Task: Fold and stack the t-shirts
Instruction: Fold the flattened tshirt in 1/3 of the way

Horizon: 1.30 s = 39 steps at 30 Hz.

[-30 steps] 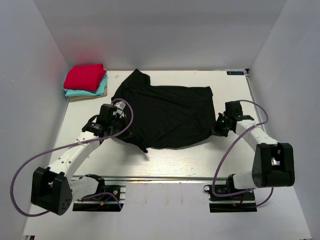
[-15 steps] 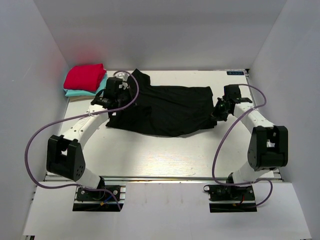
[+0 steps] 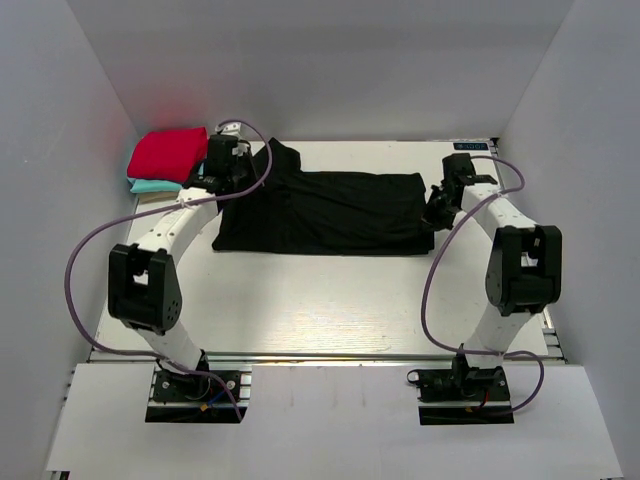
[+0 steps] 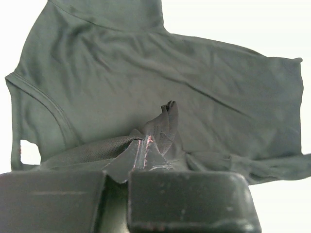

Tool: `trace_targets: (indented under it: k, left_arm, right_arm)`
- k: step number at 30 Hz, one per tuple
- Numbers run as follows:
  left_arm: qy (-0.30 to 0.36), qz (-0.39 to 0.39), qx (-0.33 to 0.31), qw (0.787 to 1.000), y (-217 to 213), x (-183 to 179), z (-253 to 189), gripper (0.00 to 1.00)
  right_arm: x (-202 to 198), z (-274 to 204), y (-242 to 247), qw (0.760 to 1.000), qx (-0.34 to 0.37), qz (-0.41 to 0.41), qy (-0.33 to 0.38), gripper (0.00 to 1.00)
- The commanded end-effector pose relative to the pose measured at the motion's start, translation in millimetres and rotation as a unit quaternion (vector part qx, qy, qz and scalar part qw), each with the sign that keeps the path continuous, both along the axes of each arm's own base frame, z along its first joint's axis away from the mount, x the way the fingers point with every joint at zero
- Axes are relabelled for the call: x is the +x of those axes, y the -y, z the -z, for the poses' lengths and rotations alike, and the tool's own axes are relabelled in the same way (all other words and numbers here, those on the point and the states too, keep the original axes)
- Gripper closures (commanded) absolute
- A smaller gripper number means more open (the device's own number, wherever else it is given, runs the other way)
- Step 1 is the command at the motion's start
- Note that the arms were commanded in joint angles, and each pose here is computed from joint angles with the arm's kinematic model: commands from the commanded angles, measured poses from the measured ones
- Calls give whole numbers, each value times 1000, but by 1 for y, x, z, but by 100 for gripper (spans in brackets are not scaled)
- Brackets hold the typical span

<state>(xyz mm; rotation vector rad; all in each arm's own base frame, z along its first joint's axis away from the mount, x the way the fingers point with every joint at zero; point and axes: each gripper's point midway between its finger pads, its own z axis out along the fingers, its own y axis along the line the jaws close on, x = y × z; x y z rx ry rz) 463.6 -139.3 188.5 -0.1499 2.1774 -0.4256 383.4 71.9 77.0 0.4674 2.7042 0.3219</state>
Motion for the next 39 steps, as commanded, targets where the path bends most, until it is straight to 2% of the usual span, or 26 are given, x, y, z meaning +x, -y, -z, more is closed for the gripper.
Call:
trace_targets:
  k: [1,3,6,13,15,18,20,21,22,23,24,27,29,30,32,34,35,36,37,39]
  left_arm:
    - [43,-29,10,999,-20,28,-20,100]
    - [31,-34,13,999,-25,34,-5,100]
    - [38,-45,12,998,-35,47,-7,100]
    - [35,-9,-12,999,-27,71,19,100]
    - [25,0,-17,1000,-21,81,29,100]
    - [7,-5,-14,1000,-25,95,51,100]
    - [2,-5,-13,1000,-23,105,54,100]
    - [-1,-18,-7,1000,-32,110,58,80]
    - [-19,-27,-6,999,-33,112,74,50]
    - [-11,-36,-7,999,-34,121,66,23]
    - [-22,-40,-5,999,-40,122,70,1]
    - [-13,-33,-17,999,-34,132,53,0]
    - [-10,-27,-15,999,-34,129,47,0]
    - [5,-26,-18,999,-34,128,29,0]
    - [-2,-19,-16,1000,-34,114,32,0]
    - [-2,-15,-18,1000,-34,94,28,0]
    - [-4,-6,-20,1000,-28,84,30,0]
    - [-7,-1,-23,1000,-27,76,33,0]
    - [-22,4,-22,1000,-23,61,51,0]
    - [-20,38,-45,998,-11,44,50,0]
  right_arm:
    - [8,-5,12,1000,-19,8,-4,100]
    - [15,-3,12,1000,-15,11,-4,100]
    - [24,-3,14,1000,-15,14,-1,100]
    - [50,13,11,1000,-6,11,-8,100]
    - [57,14,13,1000,-9,13,-4,93]
    - [75,14,15,1000,-14,6,8,72]
    - [93,15,17,999,-24,3,27,64]
    - [96,20,19,999,-31,-4,28,46]
    - [109,10,19,998,-31,-5,47,39]
    - [112,12,19,998,-36,-20,50,37]
    - [117,9,19,998,-35,-21,56,33]
    - [118,-10,12,996,-30,-44,77,26]
    - [106,-19,11,995,-28,-48,85,18]
    - [103,-21,7,994,-20,-53,89,10]
    - [84,-16,4,994,-13,-63,86,10]
    - [80,-37,-2,991,-2,-67,119,10]
    - [68,-25,-4,992,3,-70,103,10]
    - [64,-30,-11,989,21,-80,120,10]
    - [54,-19,-17,990,29,-88,108,10]
    - [48,-12,-27,988,49,-101,105,10]
